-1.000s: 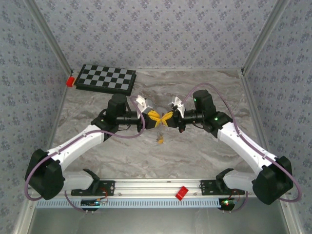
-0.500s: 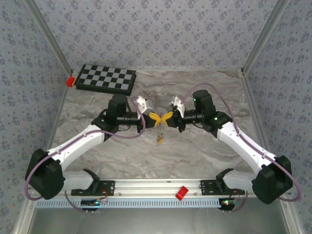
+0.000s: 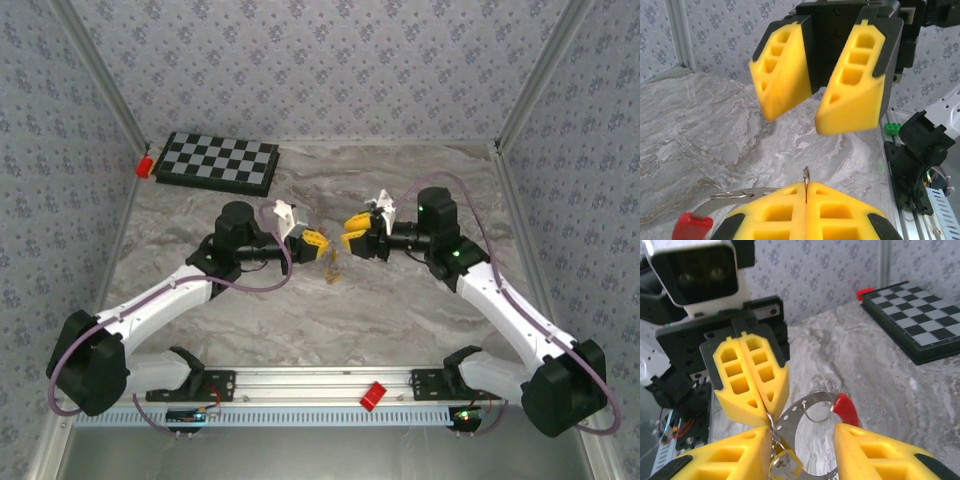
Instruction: Put the keys on the keyring
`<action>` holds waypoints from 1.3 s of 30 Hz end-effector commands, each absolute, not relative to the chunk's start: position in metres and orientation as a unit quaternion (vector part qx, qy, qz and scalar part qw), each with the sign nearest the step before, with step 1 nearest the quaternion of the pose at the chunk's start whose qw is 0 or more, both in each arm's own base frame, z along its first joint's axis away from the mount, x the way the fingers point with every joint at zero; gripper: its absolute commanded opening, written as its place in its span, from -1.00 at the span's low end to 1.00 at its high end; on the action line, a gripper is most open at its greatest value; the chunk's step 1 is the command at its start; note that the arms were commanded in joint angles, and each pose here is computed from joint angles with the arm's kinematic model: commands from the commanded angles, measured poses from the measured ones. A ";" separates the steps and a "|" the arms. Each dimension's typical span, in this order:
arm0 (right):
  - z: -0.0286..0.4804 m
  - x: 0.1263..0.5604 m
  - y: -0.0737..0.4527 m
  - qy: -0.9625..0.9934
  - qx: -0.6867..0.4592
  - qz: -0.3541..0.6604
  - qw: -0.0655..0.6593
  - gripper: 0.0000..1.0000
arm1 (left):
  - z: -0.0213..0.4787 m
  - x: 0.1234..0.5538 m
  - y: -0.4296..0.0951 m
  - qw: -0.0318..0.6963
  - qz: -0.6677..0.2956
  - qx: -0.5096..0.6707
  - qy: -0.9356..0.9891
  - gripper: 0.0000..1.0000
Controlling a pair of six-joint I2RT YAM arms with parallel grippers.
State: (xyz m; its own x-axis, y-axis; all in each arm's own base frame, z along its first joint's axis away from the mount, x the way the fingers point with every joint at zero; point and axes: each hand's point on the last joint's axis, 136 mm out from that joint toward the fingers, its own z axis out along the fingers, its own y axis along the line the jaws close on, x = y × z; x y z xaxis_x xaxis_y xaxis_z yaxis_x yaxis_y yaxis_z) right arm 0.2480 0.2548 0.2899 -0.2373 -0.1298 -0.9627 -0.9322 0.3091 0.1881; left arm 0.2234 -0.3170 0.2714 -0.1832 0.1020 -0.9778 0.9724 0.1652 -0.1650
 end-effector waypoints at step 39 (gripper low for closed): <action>0.336 0.239 0.259 0.574 -0.347 0.575 0.468 -0.22 | 0.353 0.223 -0.315 0.595 -0.510 0.375 0.495 -1.00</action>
State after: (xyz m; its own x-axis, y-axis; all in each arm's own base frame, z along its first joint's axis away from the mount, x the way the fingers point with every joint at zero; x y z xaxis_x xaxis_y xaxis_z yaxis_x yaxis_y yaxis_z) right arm 0.2445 0.2585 0.3328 -0.3294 0.1377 -0.9341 -0.9278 0.1362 0.3472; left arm 0.2288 -0.3162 0.3367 -0.0523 -0.1878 -0.9808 0.9741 0.2068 -0.0915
